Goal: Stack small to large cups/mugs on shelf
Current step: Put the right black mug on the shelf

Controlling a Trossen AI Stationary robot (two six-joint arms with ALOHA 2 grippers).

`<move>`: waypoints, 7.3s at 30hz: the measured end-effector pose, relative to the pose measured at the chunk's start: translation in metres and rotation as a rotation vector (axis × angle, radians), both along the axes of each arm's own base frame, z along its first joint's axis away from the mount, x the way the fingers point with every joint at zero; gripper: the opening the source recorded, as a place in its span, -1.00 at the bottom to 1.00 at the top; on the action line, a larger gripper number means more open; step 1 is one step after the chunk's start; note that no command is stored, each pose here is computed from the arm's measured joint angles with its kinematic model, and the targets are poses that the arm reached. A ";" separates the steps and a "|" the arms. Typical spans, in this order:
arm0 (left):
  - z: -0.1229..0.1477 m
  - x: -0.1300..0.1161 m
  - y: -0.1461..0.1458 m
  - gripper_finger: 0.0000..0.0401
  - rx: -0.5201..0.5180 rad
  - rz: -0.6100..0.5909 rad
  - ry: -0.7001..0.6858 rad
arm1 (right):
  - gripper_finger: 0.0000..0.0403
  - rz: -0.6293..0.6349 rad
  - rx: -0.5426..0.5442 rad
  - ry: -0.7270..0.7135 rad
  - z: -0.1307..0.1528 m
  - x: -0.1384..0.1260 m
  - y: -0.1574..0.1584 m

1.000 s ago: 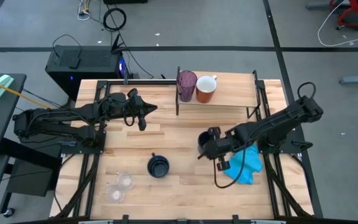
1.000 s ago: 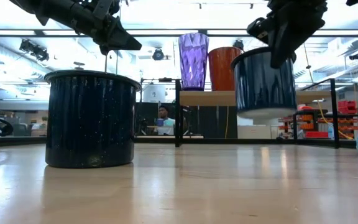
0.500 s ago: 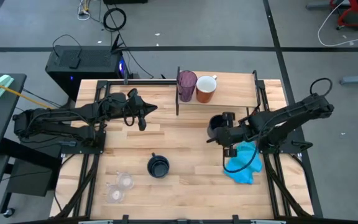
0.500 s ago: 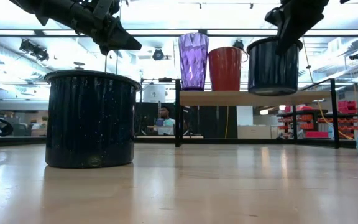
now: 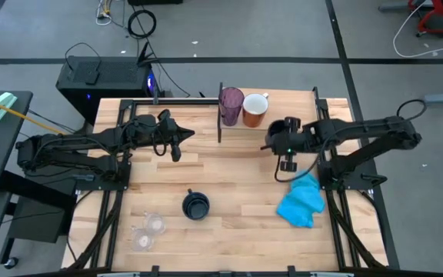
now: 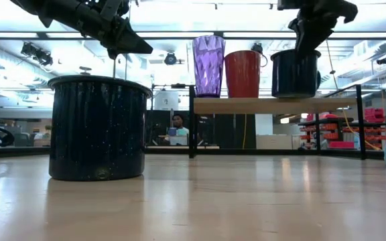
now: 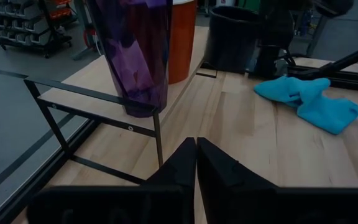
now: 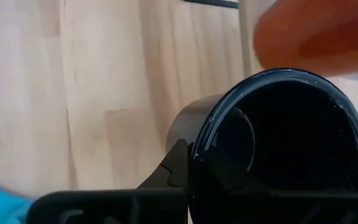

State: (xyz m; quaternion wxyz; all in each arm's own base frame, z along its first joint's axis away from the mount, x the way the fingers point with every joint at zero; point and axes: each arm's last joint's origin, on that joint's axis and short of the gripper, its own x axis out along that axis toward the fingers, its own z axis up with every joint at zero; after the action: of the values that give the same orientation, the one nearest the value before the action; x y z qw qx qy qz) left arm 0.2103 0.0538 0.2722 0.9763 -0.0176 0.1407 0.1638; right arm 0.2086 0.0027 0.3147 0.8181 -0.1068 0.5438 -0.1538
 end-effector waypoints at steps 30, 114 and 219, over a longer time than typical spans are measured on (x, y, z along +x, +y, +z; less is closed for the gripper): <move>0.000 0.000 0.000 -0.87 0.001 0.000 -0.003 | -0.90 -0.183 -0.047 0.025 0.026 -0.007 -0.070; 0.000 0.000 0.000 -0.92 0.007 -0.002 -0.001 | -0.09 -0.385 -0.136 -0.124 0.049 -0.051 -0.132; 0.000 0.000 0.000 -0.88 0.000 0.000 0.000 | -0.50 -0.468 0.049 -0.209 0.005 -0.056 -0.163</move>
State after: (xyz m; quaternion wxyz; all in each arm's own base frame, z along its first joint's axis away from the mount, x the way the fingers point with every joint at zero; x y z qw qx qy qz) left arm 0.2103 0.0538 0.2721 0.9763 -0.0176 0.1408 0.1637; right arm 0.1526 -0.1605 0.3196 0.8143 0.0584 0.4696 -0.3360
